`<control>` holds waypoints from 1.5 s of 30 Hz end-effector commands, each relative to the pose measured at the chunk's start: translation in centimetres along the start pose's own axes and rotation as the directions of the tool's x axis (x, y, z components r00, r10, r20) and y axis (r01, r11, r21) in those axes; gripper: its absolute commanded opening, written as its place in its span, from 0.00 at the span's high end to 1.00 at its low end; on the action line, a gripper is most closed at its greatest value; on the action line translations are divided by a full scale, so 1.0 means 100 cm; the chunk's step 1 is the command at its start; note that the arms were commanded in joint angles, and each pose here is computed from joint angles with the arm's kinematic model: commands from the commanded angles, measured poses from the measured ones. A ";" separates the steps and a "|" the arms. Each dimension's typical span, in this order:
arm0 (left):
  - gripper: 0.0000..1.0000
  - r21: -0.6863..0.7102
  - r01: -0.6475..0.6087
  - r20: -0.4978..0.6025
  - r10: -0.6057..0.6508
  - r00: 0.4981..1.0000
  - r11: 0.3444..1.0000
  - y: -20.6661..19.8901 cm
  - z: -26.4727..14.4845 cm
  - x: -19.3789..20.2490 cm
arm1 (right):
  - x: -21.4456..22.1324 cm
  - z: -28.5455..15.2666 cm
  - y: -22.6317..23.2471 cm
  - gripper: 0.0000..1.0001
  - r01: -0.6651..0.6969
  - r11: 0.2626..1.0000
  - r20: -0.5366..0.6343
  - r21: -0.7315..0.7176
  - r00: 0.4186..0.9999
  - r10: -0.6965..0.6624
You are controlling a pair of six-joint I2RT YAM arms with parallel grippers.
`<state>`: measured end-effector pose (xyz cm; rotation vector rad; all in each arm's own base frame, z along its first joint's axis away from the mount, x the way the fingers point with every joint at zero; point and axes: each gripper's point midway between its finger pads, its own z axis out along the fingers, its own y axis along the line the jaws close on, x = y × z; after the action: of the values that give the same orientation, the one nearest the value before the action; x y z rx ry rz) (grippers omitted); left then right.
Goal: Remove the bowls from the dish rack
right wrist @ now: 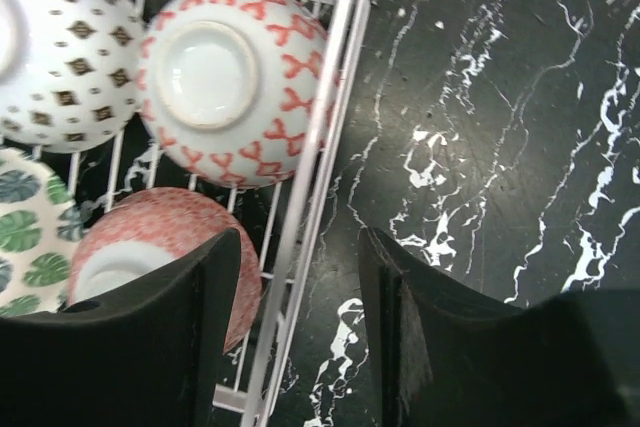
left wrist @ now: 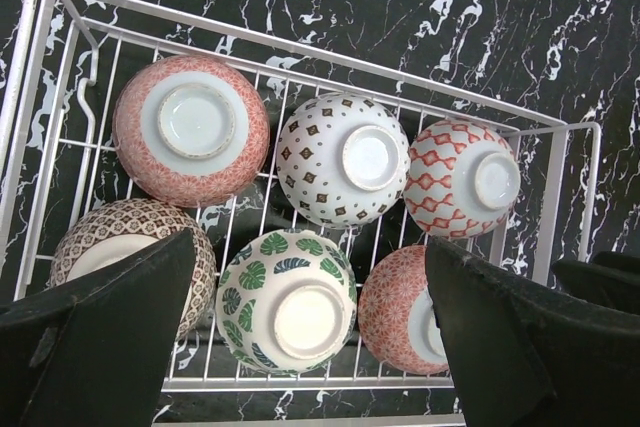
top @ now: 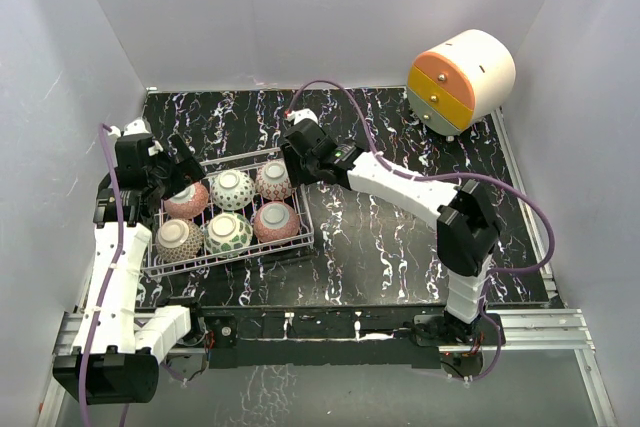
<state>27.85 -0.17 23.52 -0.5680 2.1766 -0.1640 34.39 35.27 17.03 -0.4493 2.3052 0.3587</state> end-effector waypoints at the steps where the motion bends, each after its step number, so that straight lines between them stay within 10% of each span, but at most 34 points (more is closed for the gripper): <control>1: 0.03 -0.017 -0.015 0.028 0.016 0.999 1.000 0.004 -0.013 -0.007 | -0.028 -0.005 -0.013 0.52 -0.041 0.997 0.089 0.069 0.995 0.035; 18: 0.03 -0.028 -0.012 0.020 0.012 1.000 1.000 0.007 -0.007 -0.002 | -0.036 -0.006 -0.057 0.92 -0.157 0.980 0.110 0.119 0.983 0.144; 45: 0.03 0.076 -0.001 -0.040 0.004 0.999 0.997 -0.010 0.016 0.015 | -0.042 -0.064 -0.214 0.90 -0.321 0.897 0.216 0.305 0.940 0.263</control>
<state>28.28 -0.50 22.43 -0.5564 2.1912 -0.1821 40.38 16.13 15.76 0.0391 2.4065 0.1446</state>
